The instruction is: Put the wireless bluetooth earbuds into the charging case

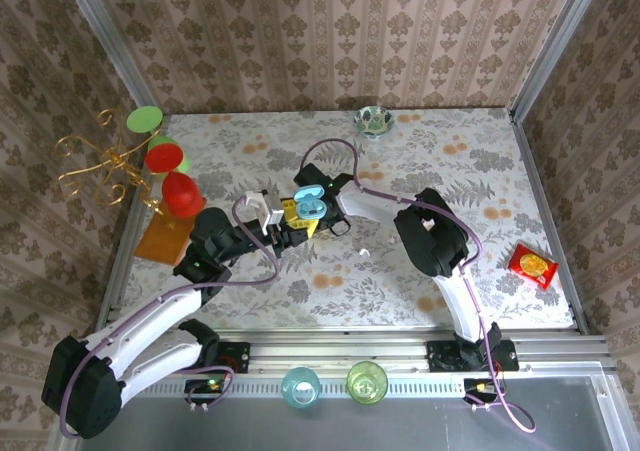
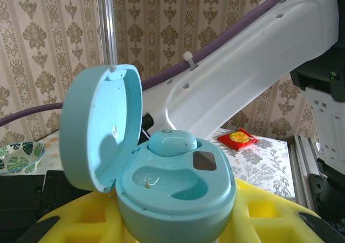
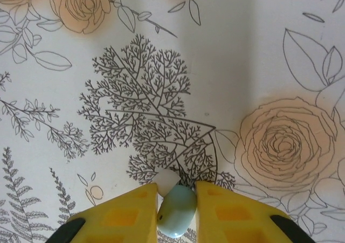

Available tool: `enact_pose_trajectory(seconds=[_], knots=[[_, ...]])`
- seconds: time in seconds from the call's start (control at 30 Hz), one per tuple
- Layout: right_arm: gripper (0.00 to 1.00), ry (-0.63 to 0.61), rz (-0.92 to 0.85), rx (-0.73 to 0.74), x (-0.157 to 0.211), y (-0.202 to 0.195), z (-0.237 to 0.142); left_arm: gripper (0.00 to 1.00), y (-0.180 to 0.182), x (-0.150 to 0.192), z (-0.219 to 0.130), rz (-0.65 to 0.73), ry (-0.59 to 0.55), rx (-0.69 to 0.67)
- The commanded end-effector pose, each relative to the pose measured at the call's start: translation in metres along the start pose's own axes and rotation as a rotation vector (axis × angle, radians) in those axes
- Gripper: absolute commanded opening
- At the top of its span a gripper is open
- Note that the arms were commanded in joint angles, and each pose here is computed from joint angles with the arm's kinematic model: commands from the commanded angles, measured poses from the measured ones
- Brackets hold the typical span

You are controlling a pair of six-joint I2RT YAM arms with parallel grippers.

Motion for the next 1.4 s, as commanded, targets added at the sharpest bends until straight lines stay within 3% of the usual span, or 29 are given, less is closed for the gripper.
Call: enact_pose_trajectory(seconds=[0.0, 0.2, 0.4, 0.6, 0.9, 1.1, 1.37], knots=[[0.23, 0.002, 0.042, 0.048, 0.011, -0.018, -0.021, 0.2, -0.001, -0.007, 0.0, 0.026, -0.023, 0.001], [0.23, -0.051, 0.151, 0.046, 0.032, -0.061, -0.05, 0.2, -0.002, -0.011, -0.002, 0.039, -0.025, 0.001], [0.24, -0.018, 0.235, 0.067, 0.062, -0.099, -0.049, 0.2, 0.001, -0.008, 0.002, 0.03, -0.025, 0.002], [0.28, 0.006, 0.27, 0.001, 0.064, -0.09, -0.037, 0.2, 0.004, -0.009, 0.007, 0.023, -0.031, 0.006], [0.45, 0.013, 0.299, -0.077, 0.068, -0.075, -0.046, 0.2, 0.004, -0.007, 0.008, 0.018, -0.028, 0.006], [0.48, 0.036, 0.307, -0.108, 0.078, -0.059, -0.046, 0.2, 0.003, -0.007, 0.007, 0.01, -0.036, 0.006], [0.48, -0.049, 0.218, -0.11, 0.07, -0.057, -0.071, 0.2, 0.003, -0.008, 0.007, 0.02, -0.039, 0.003]])
Point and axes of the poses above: each hand's point on the last joint's axis, 136 mm out from that joint toward the fingers, its own z axis out along the fingers, its own y axis along the line the jaws close on, x = y × z, the point moved 2 cm from there along -z, back along the fingers, and after that the axes turned 11 degrees about z, right-handed, at the moved point
